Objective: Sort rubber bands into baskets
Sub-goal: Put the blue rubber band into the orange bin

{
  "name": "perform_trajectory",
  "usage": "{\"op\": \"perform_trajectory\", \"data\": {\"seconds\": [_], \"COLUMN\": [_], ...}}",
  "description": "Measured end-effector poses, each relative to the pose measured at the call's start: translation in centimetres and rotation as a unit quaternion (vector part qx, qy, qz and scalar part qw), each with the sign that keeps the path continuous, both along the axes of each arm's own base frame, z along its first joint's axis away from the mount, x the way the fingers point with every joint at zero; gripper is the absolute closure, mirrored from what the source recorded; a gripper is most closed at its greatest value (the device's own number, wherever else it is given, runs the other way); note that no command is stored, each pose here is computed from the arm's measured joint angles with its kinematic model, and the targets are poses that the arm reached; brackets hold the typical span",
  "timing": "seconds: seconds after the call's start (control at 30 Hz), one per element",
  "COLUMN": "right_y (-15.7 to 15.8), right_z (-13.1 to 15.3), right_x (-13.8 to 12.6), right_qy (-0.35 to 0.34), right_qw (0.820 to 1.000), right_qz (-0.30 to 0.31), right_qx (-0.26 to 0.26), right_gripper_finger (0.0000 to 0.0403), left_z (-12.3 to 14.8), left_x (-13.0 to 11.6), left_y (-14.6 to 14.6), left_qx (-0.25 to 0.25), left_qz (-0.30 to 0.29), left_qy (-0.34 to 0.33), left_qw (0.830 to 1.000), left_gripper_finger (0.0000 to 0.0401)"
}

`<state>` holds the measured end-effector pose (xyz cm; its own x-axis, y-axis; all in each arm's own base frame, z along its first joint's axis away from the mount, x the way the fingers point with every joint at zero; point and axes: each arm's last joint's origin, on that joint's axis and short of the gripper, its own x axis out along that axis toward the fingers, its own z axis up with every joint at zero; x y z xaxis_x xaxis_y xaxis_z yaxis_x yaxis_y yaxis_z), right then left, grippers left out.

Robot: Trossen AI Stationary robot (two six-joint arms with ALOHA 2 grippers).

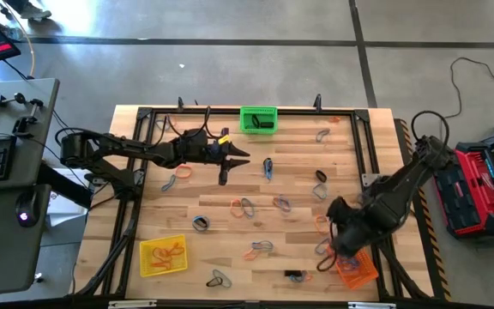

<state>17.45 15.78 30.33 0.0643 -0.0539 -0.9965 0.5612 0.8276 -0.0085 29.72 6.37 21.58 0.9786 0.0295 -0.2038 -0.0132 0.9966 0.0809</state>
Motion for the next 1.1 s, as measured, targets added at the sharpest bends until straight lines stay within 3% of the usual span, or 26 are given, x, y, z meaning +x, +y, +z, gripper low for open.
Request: {"op": "perform_trajectory", "data": {"seconds": [0.47, 0.87, 1.1], "right_y": [3.9, 4.9, 5.1], "right_z": [-3.4, -6.3, -8.8], "right_x": [-0.1, 0.7, 0.0], "right_qy": [0.081, 0.123, 0.173], "right_qw": [0.996, 0.991, 0.985], "right_qz": [-0.023, 0.021, 0.022], "right_qx": [-0.016, -0.049, 0.006], "right_gripper_finger": [0.0403, 0.0403, 0.0403], "left_z": [0.1, 0.0, 0.0], "left_x": [0.0, 0.0, 0.0], "left_y": [0.0, 0.0, 0.0], "left_qx": [0.000, -0.003, -0.004], "left_qz": [0.000, 0.001, 0.001], "left_qy": [-0.003, -0.002, 0.001], "left_qw": [1.000, 1.000, 1.000], "left_gripper_finger": [0.0316, 0.0316, 0.0316]}}
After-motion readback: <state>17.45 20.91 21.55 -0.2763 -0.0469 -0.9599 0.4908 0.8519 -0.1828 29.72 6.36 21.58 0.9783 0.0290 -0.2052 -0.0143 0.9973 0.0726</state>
